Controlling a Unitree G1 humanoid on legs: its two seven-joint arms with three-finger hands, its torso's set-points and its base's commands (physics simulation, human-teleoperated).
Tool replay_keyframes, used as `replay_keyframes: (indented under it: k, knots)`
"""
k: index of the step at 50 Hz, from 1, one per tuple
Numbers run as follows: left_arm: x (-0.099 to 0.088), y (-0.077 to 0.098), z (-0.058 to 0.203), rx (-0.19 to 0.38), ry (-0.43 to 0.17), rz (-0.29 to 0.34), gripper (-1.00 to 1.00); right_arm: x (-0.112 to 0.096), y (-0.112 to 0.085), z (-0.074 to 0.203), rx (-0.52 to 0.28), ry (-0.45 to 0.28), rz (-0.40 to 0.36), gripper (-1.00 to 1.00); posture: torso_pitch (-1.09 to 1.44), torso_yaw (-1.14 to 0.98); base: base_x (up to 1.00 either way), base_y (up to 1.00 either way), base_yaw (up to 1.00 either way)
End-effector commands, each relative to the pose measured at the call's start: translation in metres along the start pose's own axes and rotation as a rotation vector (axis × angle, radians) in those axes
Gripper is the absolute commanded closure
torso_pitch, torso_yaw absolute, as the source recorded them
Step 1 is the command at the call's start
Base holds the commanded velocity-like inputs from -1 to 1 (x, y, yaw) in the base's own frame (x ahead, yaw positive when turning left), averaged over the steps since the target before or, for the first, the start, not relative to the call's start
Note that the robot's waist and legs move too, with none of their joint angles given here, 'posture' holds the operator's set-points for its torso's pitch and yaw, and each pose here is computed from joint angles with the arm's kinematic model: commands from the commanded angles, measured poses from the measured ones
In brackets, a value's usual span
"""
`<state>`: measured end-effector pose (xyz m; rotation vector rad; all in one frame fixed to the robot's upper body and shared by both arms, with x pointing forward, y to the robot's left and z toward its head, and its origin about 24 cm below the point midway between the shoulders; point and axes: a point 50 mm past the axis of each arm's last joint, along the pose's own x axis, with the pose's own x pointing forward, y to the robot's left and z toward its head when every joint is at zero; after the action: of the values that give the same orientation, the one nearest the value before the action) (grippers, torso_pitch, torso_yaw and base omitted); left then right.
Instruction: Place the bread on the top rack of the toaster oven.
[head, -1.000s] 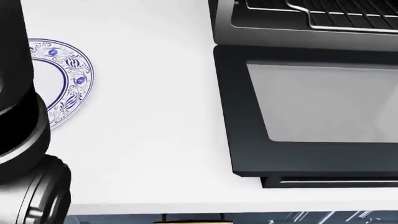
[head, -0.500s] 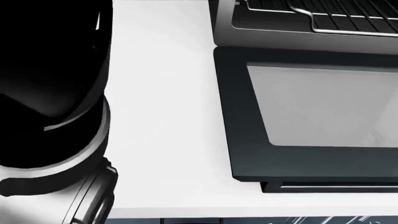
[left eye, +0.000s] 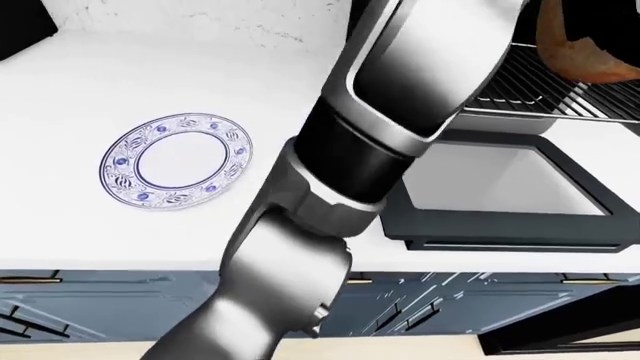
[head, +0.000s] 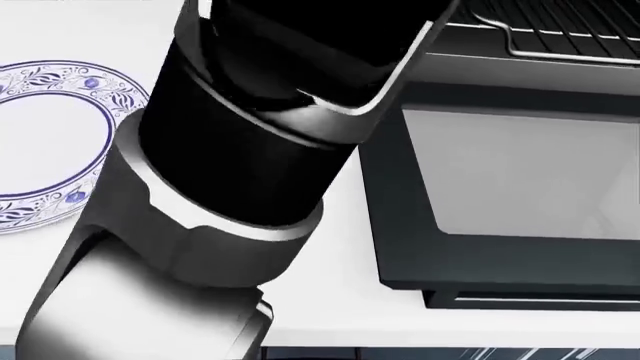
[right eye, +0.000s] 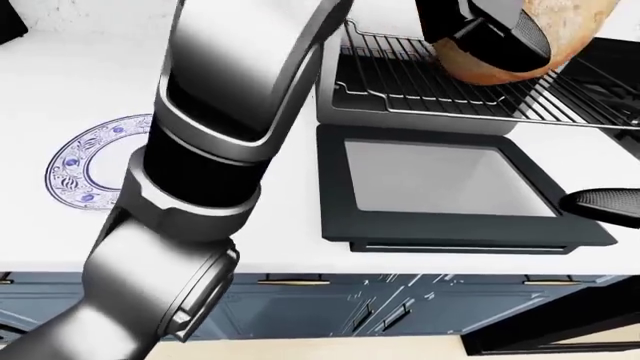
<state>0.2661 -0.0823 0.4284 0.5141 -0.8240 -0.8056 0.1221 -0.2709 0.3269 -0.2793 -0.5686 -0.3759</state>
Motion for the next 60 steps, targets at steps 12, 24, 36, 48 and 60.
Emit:
replay_keyframes:
  k: [12,24,36,48,60]
  knots:
    - [0.011,0.005,-0.013,0.097,-0.036,0.031,1.0,-0.004,-0.006,0.008,-0.011,-0.045,-0.028,-1.0,0.0,0.0,0.0,0.0,0.0]
    - [0.013,0.003,-0.025,0.109,-0.019,0.015,1.0,-0.007,-0.006,0.006,-0.016,-0.038,-0.031,-1.0,0.0,0.0,0.0,0.0,0.0]
    - [0.015,0.0,-0.027,0.107,-0.011,0.005,1.0,-0.009,-0.009,0.006,-0.017,-0.038,-0.037,-1.0,0.0,0.0,0.0,0.0,0.0]
    - [0.016,0.004,-0.031,0.117,-0.001,0.007,0.55,-0.007,-0.009,0.006,-0.014,-0.038,-0.031,-1.0,0.0,0.0,0.0,0.0,0.0]
    - [0.015,0.004,-0.037,0.129,0.013,0.009,-0.07,-0.008,-0.009,0.006,-0.019,-0.035,-0.031,-1.0,0.0,0.0,0.0,0.0,0.0]
